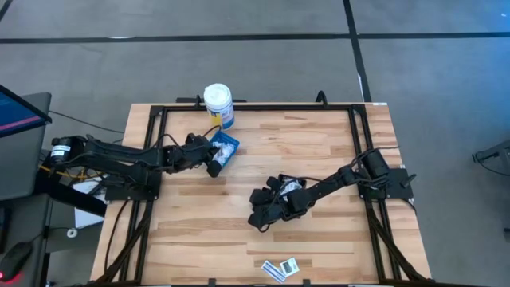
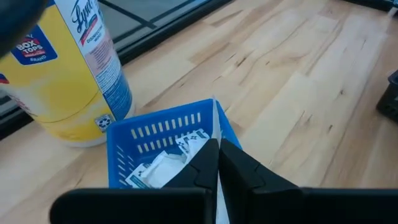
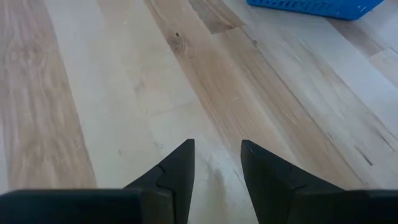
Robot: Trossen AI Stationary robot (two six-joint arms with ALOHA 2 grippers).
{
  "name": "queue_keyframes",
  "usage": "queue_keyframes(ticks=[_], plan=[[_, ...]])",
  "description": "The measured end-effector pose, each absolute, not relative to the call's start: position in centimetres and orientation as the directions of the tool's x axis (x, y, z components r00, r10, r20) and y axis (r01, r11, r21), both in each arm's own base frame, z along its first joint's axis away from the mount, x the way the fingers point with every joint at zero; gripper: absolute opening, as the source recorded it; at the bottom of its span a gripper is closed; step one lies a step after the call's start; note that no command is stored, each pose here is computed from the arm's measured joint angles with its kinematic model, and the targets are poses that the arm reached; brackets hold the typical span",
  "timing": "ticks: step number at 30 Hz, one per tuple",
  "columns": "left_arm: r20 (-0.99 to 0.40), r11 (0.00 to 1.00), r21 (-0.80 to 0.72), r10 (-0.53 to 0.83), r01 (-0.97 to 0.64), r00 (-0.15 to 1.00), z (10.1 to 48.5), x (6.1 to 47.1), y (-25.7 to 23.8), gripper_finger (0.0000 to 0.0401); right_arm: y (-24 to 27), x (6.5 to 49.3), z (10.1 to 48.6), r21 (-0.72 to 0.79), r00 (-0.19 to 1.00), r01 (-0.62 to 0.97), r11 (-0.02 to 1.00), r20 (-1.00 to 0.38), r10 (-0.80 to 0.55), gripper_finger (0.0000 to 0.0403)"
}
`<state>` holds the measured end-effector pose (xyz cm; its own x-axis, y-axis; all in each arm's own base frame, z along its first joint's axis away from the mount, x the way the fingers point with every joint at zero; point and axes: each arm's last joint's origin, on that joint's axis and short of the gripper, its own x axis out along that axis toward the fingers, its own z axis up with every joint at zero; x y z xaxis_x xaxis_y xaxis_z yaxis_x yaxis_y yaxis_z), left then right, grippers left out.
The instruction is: Pick & Place First Aid Supplies
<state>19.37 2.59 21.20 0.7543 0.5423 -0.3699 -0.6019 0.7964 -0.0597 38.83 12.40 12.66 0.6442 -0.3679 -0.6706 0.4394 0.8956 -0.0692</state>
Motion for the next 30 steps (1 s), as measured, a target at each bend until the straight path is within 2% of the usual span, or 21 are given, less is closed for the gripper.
queue_keyframes(ticks=[15, 20, 24, 30], plan=[[-0.380, 0.821, -0.079, 0.500, -0.566, 0.778, 21.2, 19.4, 2.4, 0.0100, 12.4, 39.0, 12.8, -0.053, 0.658, 0.440, 0.896, -0.661, -0.362, 0.0124], [-0.355, 0.835, -0.092, 0.482, -0.543, 0.801, 21.4, 19.6, 2.0, 0.0104, 12.8, 39.2, 12.9, 0.019, 0.682, 0.418, 0.908, -0.667, -0.300, 0.0124], [-0.302, 0.861, -0.079, 0.460, -0.503, 0.835, 22.0, 19.9, 1.4, 0.0101, 13.6, 39.6, 13.5, 0.074, 0.717, 0.295, 0.953, -0.677, -0.169, 0.0124], [-0.243, 0.890, -0.086, 0.417, -0.447, 0.876, 22.6, 20.1, 0.4, 0.0099, 15.8, 40.5, 16.1, 0.071, 0.745, 0.197, 0.978, -0.659, -0.103, 0.0124]])
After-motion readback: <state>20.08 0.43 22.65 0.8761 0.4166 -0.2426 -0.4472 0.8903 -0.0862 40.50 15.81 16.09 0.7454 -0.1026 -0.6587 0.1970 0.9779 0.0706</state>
